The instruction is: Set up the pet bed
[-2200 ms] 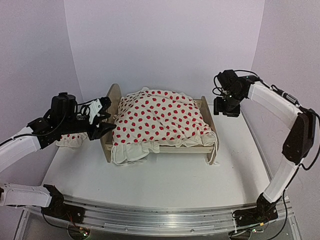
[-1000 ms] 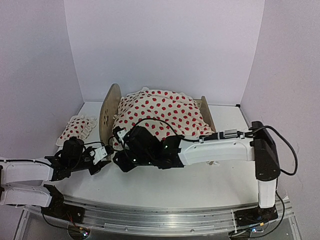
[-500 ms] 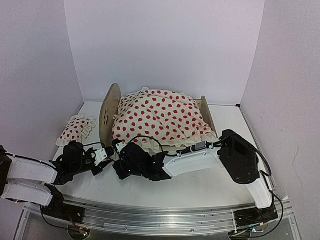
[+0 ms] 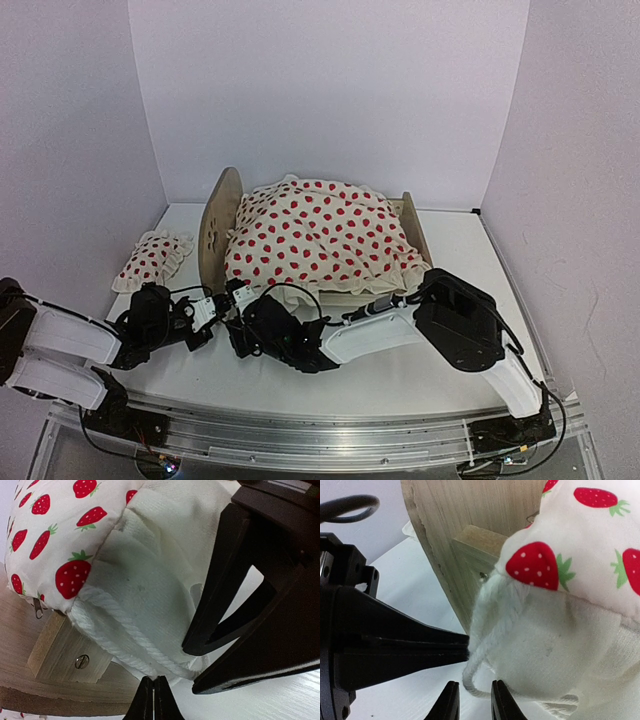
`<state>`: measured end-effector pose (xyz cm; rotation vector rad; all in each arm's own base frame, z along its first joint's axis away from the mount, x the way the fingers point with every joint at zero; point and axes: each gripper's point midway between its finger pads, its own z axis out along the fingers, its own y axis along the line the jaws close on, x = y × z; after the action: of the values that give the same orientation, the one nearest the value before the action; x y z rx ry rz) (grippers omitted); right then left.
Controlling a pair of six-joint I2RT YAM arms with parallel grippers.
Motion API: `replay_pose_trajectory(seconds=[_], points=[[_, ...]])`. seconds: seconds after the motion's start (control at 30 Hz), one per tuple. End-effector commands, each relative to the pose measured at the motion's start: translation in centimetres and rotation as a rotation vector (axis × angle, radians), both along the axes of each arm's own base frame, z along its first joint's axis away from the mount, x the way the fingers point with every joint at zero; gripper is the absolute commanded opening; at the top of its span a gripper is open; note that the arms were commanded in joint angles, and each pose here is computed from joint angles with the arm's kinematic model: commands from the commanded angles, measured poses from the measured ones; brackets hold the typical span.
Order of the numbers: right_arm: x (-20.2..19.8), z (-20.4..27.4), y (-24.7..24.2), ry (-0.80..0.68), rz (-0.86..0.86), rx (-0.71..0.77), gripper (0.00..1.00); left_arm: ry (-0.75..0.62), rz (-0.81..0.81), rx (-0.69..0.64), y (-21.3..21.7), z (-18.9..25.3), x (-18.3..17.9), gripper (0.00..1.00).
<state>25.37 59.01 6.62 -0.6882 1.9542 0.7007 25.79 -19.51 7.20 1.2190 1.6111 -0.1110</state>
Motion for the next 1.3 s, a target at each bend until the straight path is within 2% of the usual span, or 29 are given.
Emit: replay_pose_trajectory(seconds=[0.0, 0.27, 0.4, 0.53, 0.6, 0.93, 1.27], points=[[1.3, -2.3, -0.3, -0.024, -0.019, -0.029, 0.22, -0.083, 0.019, -0.046, -0.7, 2.9, 1.7, 0.0], [2.0, -3.6, 0.0, -0.041, -0.011, -0.041, 0.21, -0.038, 0.12, -0.079, -0.3, 5.4, 3.3, 0.0], [2.3, -3.9, 0.7, -0.042, -0.005, -0.025, 0.18, -0.017, 0.029, -0.138, -1.4, 8.3, 1.7, 0.0], [2.5, -3.4, 0.4, -0.027, -0.011, -0.008, 0.02, -0.019, 0.006, -0.145, -1.5, 9.9, 1.2, 0.0], [2.5, -2.0, 0.0, -0.037, -0.021, 0.003, 0.0, -0.03, 0.027, -0.136, -1.2, 10.6, 1.6, 0.0], [2.4, 6.0, -6.1, -0.123, -0.125, 0.007, 0.0, -0.172, -0.008, -0.109, -1.9, 17.5, 2.9, 0.0], [2.4, 7.3, -8.7, -0.115, -0.148, -0.073, 0.0, -0.425, -0.018, 0.027, -2.4, 21.5, 5.6, 0.0]])
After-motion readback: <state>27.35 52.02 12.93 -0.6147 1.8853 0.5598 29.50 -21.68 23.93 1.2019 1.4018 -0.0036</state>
